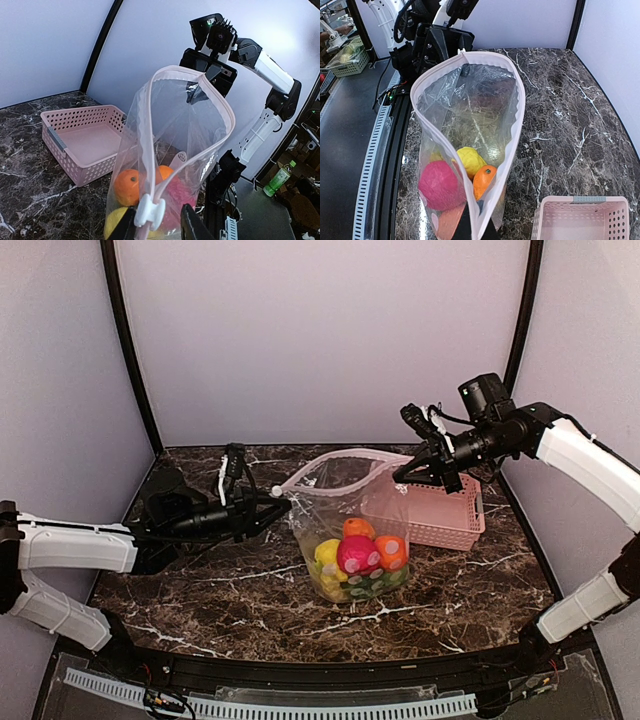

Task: Place the food in the zip-top bag and seal the zipper
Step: Pick up the zipper food storage bag at the center of the board.

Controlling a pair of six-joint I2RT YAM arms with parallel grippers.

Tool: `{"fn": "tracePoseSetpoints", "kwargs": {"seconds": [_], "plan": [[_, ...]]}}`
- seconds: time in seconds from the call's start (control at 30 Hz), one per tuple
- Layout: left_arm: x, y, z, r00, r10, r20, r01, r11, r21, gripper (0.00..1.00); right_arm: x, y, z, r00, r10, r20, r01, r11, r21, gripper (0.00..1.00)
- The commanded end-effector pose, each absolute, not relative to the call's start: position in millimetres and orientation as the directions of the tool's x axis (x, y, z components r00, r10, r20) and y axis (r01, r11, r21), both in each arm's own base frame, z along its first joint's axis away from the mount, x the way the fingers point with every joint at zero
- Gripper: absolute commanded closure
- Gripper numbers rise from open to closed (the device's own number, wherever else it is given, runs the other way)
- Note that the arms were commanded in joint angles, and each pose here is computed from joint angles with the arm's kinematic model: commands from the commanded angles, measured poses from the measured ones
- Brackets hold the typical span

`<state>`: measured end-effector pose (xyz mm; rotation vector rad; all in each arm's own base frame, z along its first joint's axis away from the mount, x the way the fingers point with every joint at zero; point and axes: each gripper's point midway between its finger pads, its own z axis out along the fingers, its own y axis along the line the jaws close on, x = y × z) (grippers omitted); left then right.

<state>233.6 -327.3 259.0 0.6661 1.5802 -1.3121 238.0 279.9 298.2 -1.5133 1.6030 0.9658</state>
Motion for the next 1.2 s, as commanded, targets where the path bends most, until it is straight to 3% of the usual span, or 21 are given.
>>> {"fn": "tracePoseSetpoints", "kwargs": {"seconds": [0.0, 0.4, 0.57, 0.9, 1.17], "plan": [[234, -324, 273, -0.389, -0.195, -0.900, 0.870, 0.242, -0.429, 0.72, 240, 281, 307, -0.022, -0.440, -0.898, -1.000, 0.024, 0.013, 1.00], [235, -320, 268, -0.406, -0.191, -0.894, 0.864, 0.239, -0.443, 0.75, 241, 280, 307, -0.026, -0.443, -0.896, -0.999, 0.031, 0.013, 1.00], [235, -320, 261, -0.420, -0.179, -0.890, 0.857, 0.246, -0.453, 0.71, 241, 280, 307, -0.025, -0.443, -0.896, -0.999, 0.032, 0.012, 1.00], [242, -321, 250, -0.448, -0.172, -0.877, 0.837, 0.264, -0.480, 0.73, 241, 280, 308, -0.026, -0.444, -0.896, -0.999, 0.032, 0.013, 1.00], [245, -319, 249, -0.458, -0.180, -0.871, 0.830, 0.265, -0.491, 0.80, 241, 280, 307, -0.024, -0.445, -0.895, -0.999, 0.034, 0.010, 1.00]]}}
